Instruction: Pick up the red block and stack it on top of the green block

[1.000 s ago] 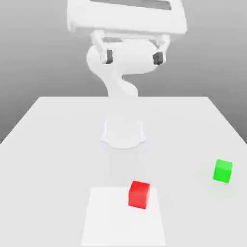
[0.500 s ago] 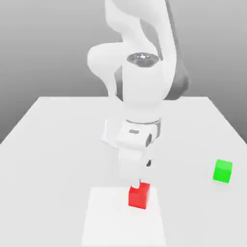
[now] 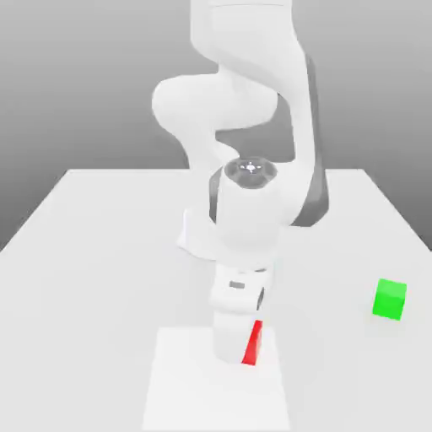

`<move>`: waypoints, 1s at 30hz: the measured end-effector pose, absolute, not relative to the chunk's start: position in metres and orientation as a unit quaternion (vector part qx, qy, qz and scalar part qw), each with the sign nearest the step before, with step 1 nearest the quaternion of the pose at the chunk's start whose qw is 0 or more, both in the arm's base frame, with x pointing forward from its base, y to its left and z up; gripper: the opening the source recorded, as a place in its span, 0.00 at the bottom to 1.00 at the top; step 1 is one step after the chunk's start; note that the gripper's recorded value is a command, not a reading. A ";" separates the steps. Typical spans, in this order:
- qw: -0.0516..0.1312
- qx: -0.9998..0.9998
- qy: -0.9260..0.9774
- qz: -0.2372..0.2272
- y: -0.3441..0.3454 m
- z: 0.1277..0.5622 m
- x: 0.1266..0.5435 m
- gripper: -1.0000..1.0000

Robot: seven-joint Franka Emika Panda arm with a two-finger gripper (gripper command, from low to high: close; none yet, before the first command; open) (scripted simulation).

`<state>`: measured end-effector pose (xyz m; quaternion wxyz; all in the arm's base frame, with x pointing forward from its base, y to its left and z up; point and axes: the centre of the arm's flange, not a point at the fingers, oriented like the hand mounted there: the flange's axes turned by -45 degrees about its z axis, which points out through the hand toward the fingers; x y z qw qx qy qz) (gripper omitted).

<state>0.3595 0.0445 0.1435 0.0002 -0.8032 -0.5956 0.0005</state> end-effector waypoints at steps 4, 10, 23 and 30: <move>-0.001 -0.803 -0.597 -0.001 0.045 0.162 0.363 0.00; -0.001 -0.804 -0.595 -0.001 0.044 0.198 0.362 0.00; 0.000 -0.604 -0.797 0.001 0.287 0.239 0.269 0.00; 0.000 -0.563 -0.827 0.001 0.327 0.199 0.234 0.00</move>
